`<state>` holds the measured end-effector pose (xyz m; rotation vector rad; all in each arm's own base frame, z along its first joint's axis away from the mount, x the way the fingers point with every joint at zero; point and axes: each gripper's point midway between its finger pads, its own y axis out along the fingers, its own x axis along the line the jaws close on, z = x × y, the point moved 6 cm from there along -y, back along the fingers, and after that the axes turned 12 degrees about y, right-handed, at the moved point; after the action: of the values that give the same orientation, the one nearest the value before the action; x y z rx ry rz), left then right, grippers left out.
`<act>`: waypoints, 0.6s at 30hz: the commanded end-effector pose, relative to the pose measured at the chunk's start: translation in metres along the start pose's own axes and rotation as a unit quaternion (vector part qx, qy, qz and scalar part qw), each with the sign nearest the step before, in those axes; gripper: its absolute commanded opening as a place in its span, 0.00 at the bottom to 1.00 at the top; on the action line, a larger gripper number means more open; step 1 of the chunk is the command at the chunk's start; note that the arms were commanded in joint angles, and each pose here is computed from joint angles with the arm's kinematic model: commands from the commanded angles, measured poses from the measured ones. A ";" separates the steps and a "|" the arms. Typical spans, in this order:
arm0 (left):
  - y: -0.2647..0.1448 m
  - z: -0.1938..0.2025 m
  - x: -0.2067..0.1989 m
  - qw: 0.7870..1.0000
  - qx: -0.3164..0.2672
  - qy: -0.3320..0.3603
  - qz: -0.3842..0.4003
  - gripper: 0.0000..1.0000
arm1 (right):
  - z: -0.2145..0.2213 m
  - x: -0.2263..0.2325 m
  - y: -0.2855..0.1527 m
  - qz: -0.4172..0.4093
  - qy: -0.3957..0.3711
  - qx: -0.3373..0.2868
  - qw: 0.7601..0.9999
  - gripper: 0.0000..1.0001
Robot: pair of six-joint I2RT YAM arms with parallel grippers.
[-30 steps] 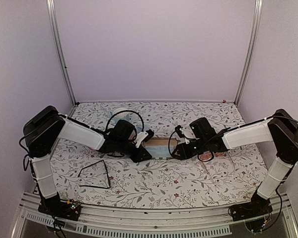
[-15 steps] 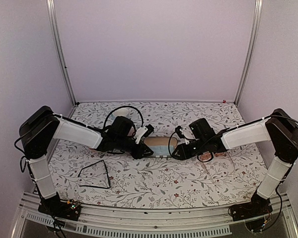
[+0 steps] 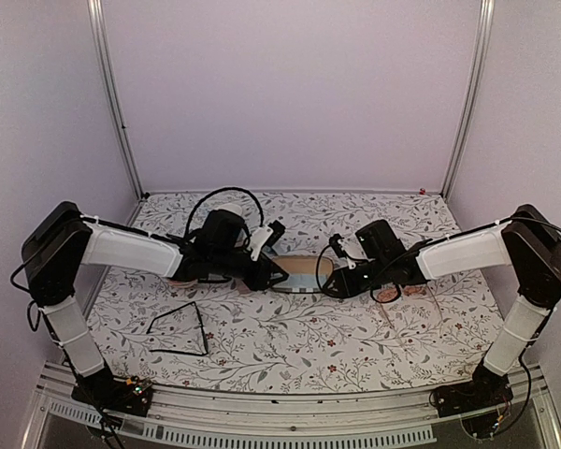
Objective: Organize the sunglasses
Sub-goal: Adjust the opened sunglasses case at the center of the board.
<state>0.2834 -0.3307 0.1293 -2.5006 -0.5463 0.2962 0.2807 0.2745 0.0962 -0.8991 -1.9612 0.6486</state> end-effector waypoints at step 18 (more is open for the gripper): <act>-0.051 -0.007 0.031 0.987 -0.040 -0.043 -0.151 0.50 | -0.029 0.016 -0.028 -0.010 -0.009 -0.053 0.998 0.41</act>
<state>0.2883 -0.2949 0.1534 -2.4571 -0.8449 0.2564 0.2838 0.2758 0.1153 -0.9060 -1.9989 0.6032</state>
